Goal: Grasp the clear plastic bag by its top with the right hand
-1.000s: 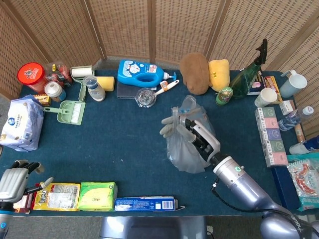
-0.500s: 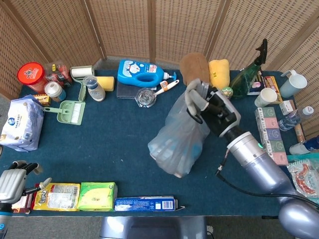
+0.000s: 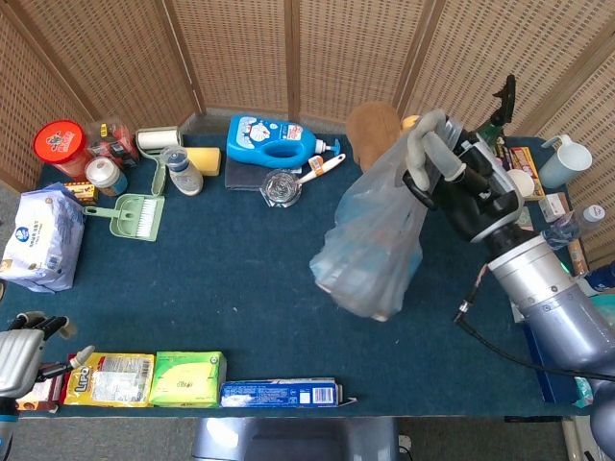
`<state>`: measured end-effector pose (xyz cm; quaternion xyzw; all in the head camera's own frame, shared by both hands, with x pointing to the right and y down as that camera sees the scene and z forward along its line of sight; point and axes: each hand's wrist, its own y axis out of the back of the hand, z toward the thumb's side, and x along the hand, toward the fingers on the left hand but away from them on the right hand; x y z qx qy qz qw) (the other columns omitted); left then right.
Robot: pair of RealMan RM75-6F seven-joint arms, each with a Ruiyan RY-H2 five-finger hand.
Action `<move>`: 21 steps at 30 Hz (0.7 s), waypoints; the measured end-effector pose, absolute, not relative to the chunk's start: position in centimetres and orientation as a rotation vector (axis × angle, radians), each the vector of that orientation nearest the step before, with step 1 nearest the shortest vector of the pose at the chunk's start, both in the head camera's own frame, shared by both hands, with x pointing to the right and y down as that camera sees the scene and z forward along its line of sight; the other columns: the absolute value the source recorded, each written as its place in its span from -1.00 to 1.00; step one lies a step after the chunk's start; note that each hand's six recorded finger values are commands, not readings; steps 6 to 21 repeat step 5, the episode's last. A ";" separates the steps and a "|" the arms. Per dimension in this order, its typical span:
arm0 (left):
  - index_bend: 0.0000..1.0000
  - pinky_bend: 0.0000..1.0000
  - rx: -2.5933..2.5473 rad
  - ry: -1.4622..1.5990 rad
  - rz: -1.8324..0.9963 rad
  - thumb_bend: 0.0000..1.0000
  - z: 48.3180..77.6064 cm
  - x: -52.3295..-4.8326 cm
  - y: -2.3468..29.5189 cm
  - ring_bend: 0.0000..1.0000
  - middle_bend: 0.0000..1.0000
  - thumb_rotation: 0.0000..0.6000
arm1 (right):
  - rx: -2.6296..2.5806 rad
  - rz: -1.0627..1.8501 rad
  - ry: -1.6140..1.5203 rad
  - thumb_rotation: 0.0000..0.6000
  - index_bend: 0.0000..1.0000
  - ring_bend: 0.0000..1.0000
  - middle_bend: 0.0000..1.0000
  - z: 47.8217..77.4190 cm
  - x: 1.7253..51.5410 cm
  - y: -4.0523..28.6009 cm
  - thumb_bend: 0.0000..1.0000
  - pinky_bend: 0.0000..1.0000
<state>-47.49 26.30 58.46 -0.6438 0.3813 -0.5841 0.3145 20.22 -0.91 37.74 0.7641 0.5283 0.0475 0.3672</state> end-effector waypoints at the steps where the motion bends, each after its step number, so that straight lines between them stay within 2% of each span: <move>1: -0.08 -0.53 -1.695 1.005 -1.541 -0.69 58.4 -47.5 26.3 -0.13 0.01 -1.00 | 1.963 0.123 1.357 1.00 0.17 0.53 0.33 37.8 20.2 -0.9 0.09 0.80; 21: -0.07 -0.53 -1.697 1.003 -1.541 -0.69 58.4 -47.5 26.3 -0.13 0.01 -1.00 | 1.963 0.122 1.359 1.00 0.17 0.53 0.33 37.9 20.3 -1.0 0.09 0.80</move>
